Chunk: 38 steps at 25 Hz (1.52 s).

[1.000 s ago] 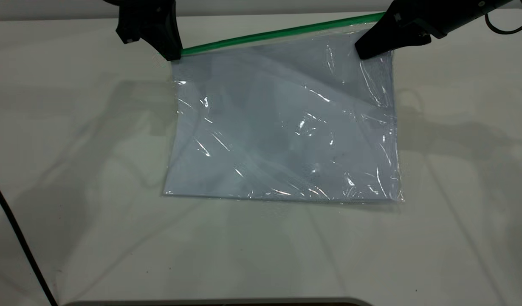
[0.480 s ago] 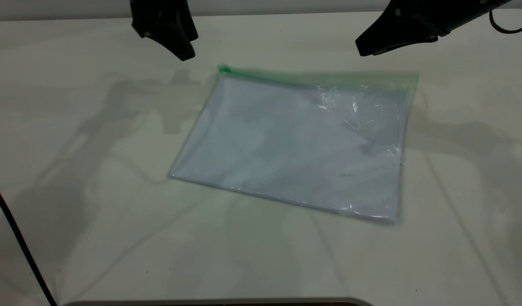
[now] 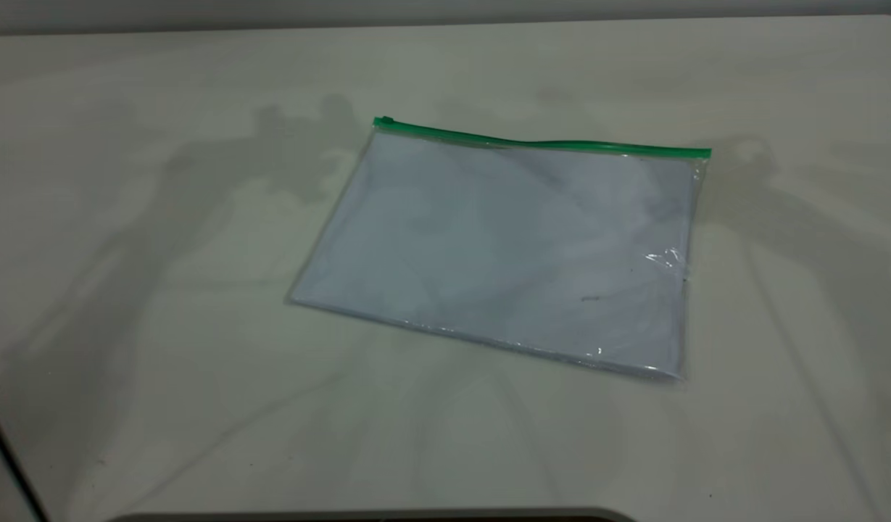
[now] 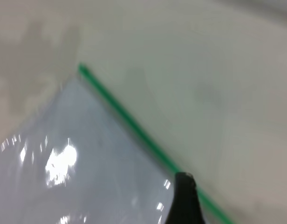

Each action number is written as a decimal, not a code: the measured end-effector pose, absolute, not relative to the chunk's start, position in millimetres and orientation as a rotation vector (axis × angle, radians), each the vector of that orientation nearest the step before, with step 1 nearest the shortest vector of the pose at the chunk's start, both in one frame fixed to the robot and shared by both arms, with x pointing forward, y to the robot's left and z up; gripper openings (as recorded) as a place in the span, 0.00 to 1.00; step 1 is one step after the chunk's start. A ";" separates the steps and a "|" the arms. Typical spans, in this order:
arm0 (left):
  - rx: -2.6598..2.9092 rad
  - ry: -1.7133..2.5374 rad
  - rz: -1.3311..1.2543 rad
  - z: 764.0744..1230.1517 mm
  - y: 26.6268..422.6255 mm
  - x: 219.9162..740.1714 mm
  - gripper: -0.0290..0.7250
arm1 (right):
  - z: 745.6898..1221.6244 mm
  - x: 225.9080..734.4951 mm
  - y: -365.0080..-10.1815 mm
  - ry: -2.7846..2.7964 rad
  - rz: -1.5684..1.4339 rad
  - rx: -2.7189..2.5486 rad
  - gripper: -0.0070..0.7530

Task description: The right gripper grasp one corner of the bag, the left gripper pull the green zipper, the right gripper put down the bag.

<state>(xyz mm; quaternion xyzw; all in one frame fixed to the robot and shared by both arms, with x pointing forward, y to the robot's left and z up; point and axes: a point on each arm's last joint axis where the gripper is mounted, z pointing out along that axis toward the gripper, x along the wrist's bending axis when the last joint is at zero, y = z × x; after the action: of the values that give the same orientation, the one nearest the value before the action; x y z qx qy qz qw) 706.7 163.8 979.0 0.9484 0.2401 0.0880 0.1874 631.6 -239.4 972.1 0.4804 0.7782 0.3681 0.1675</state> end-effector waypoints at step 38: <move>2.114 1.635 0.583 1198.1 257.7 445.0 0.73 | 1141.3 255.4 -264.9 2.047 1.152 1.285 0.76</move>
<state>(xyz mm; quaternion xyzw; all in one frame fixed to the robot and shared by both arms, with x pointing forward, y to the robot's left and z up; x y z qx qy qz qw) 445.0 257.7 1198.1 0.7569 0.5855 0.2089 0.2017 255.4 -264.9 1141.3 0.4670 0.7440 0.4187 0.2303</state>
